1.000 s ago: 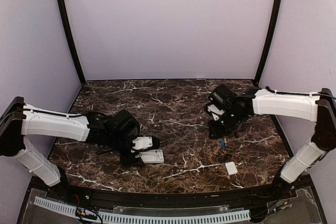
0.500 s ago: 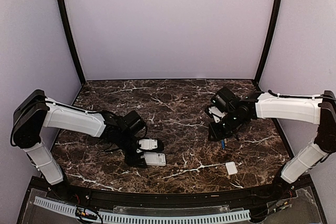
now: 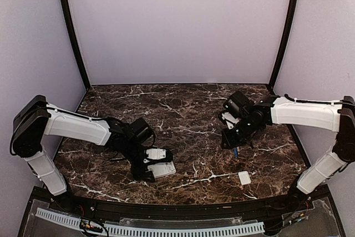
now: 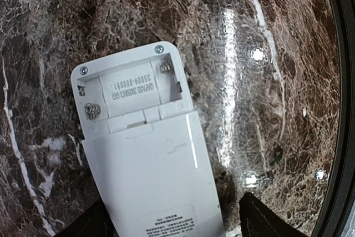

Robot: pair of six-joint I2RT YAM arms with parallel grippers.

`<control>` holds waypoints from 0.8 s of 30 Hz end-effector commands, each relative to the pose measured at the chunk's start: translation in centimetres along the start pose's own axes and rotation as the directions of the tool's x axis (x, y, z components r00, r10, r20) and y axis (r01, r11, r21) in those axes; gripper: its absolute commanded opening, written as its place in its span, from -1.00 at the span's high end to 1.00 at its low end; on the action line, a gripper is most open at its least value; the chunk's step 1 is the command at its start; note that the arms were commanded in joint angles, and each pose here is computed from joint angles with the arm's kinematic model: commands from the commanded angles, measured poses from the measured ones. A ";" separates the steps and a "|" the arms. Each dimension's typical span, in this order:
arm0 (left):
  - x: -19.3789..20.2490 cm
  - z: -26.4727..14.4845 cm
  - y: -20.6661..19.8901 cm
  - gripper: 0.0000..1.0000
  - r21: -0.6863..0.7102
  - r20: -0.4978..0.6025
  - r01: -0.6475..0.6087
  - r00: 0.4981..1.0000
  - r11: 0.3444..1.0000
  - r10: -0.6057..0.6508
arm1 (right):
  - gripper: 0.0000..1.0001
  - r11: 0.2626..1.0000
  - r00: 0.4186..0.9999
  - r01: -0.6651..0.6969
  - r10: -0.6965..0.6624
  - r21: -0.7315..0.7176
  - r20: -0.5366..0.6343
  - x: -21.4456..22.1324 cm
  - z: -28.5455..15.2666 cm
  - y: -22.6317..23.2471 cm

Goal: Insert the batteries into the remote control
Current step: Place the remote control without batteries at the center of the board, then pick up the battery at the center of the board.

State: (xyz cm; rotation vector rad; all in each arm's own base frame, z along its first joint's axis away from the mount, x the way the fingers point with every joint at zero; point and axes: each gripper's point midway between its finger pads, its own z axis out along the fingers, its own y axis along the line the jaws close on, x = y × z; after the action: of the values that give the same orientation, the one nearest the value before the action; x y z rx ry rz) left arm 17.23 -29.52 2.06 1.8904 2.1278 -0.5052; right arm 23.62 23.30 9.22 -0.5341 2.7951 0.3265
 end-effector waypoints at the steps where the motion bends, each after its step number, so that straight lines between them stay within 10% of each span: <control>1: 2.8 -0.8 -2.1 -0.54 0.046 -0.097 0.053 0.994 0.998 -0.049 | 0.47 0.994 0.997 -0.068 0.070 0.082 -0.021 0.4 -0.7 -2.0; 24: -2.6 -7.6 0.1 -0.62 -0.170 0.178 0.057 0.984 0.984 -0.026 | 0.53 0.961 0.957 -0.148 0.199 0.234 -0.209 3.7 3.2 -5.4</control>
State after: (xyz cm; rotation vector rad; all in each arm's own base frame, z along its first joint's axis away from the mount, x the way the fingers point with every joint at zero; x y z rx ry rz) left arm 18.14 -28.99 10.48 1.6475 2.0101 -0.4672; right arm 22.93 19.28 4.96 -0.3350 3.0454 0.0748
